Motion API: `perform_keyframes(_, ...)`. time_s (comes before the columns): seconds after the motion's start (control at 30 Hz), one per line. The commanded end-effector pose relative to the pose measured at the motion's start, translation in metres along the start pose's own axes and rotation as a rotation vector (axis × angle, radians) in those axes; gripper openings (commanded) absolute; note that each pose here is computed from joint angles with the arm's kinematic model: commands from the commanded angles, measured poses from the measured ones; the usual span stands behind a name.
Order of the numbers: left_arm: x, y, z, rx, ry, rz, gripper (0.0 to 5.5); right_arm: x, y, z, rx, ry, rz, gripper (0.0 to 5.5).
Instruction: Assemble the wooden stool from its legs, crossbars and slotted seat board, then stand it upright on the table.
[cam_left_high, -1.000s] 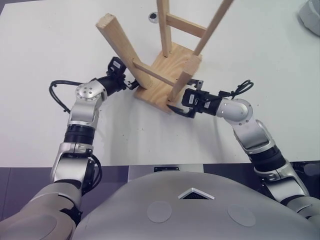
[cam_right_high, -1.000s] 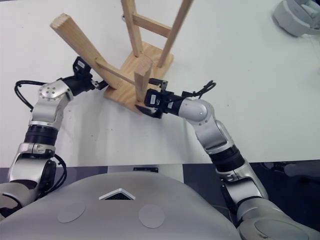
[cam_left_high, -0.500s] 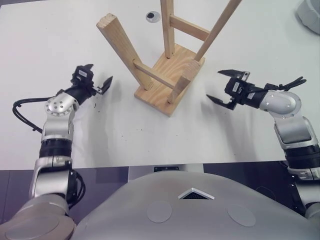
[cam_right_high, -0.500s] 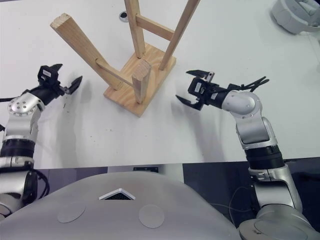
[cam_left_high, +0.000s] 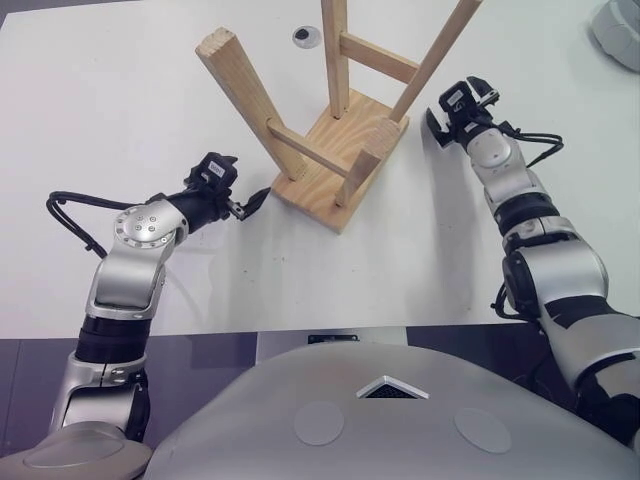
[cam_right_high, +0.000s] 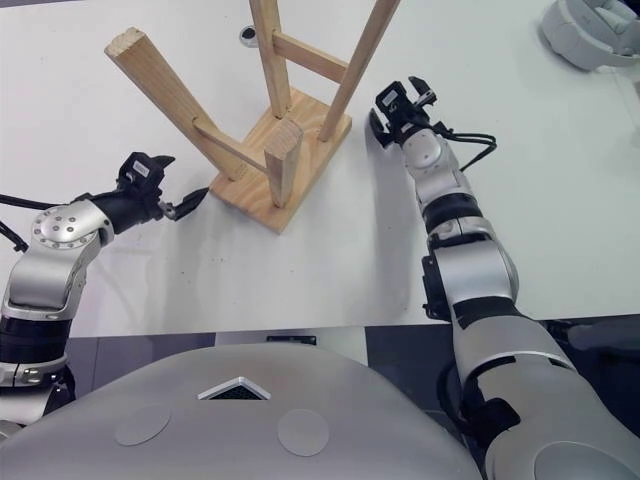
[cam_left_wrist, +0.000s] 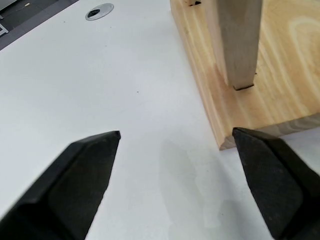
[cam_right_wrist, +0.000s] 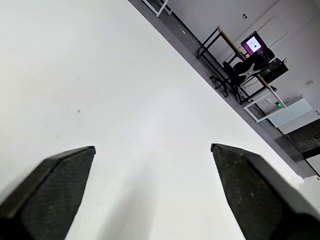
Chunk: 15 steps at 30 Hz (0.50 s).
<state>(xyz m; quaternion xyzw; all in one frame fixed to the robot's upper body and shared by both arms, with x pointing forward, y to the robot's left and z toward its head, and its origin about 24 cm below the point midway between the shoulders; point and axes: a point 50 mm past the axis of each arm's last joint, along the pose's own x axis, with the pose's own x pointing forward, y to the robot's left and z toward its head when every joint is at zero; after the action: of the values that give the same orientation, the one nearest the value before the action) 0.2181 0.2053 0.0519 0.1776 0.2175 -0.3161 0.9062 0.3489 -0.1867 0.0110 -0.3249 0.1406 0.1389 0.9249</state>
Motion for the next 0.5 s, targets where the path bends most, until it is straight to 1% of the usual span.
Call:
perform_keyframes(0.03, -0.003, -0.002, -0.005, 0.008, 0.053, -0.045, 4.15, 0.000, 0.020, -0.007, 0.019, 0.031, 0.106, 4.33)
perform_keyframes(0.13, -0.003, -0.007, -0.010, 0.014, 0.084, -0.100, 4.15, -0.003, 0.010, -0.011, -0.005, 0.017, 0.116, 4.33)
perform_keyframes(0.23, -0.005, -0.004, -0.018, 0.004, 0.119, -0.096, 4.15, -0.010, 0.000, -0.010, -0.049, -0.076, 0.194, 4.33)
perform_keyframes(0.37, -0.013, 0.010, -0.032, -0.005, 0.167, -0.040, 4.15, -0.014, -0.003, 0.007, -0.042, -0.239, 0.314, 4.33)
perform_keyframes(0.5, -0.005, 0.018, -0.035, -0.007, 0.159, 0.021, 4.15, -0.014, 0.004, 0.021, -0.033, -0.333, 0.379, 4.33)
